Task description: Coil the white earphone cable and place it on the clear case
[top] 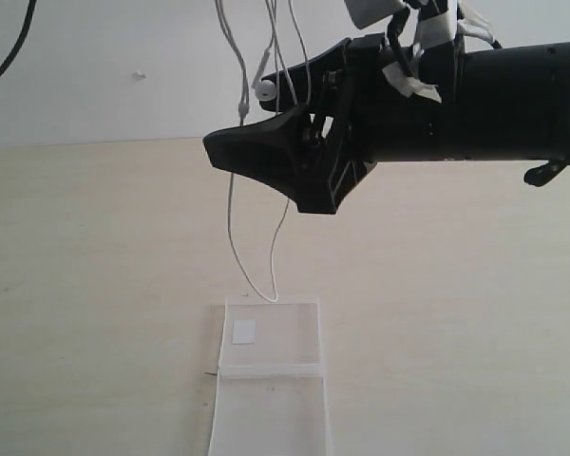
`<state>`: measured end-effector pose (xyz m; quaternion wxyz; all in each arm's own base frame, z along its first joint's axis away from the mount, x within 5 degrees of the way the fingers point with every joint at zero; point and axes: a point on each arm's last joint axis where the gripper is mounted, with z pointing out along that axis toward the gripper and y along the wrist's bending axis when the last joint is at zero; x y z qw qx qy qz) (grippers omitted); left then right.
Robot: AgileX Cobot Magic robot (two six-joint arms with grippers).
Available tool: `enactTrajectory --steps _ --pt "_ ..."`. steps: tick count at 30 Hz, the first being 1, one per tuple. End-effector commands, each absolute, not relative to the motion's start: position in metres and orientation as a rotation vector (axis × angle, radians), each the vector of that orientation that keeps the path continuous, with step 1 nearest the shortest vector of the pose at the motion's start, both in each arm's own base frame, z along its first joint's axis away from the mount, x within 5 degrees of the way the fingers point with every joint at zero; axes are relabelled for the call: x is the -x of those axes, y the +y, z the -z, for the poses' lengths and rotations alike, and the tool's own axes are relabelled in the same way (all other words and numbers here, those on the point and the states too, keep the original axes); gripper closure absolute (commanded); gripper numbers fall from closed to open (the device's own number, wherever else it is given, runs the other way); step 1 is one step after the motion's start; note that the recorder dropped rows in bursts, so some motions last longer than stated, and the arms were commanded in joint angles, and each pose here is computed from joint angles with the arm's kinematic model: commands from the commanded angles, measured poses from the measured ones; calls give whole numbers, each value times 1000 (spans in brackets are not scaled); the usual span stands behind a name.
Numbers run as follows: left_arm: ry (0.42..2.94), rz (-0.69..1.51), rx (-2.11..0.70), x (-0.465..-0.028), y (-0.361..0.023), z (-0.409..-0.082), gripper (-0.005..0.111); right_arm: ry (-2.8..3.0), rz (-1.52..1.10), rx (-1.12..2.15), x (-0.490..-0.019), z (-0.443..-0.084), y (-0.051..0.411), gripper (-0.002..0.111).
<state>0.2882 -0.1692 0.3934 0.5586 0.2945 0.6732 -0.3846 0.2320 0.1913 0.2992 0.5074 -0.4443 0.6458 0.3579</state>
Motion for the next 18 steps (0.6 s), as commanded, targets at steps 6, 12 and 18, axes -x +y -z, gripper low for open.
enactTrajectory --steps 6,12,18 --pt "1644 926 -682 -295 -173 -381 107 1559 -879 1059 -232 -299 190 35" --pt "1664 944 -663 -300 -175 -375 107 1561 -880 1058 -232 -299 190 35" --pt "1657 941 -666 -300 -175 -375 107 1561 -881 1057 -232 -299 190 43"
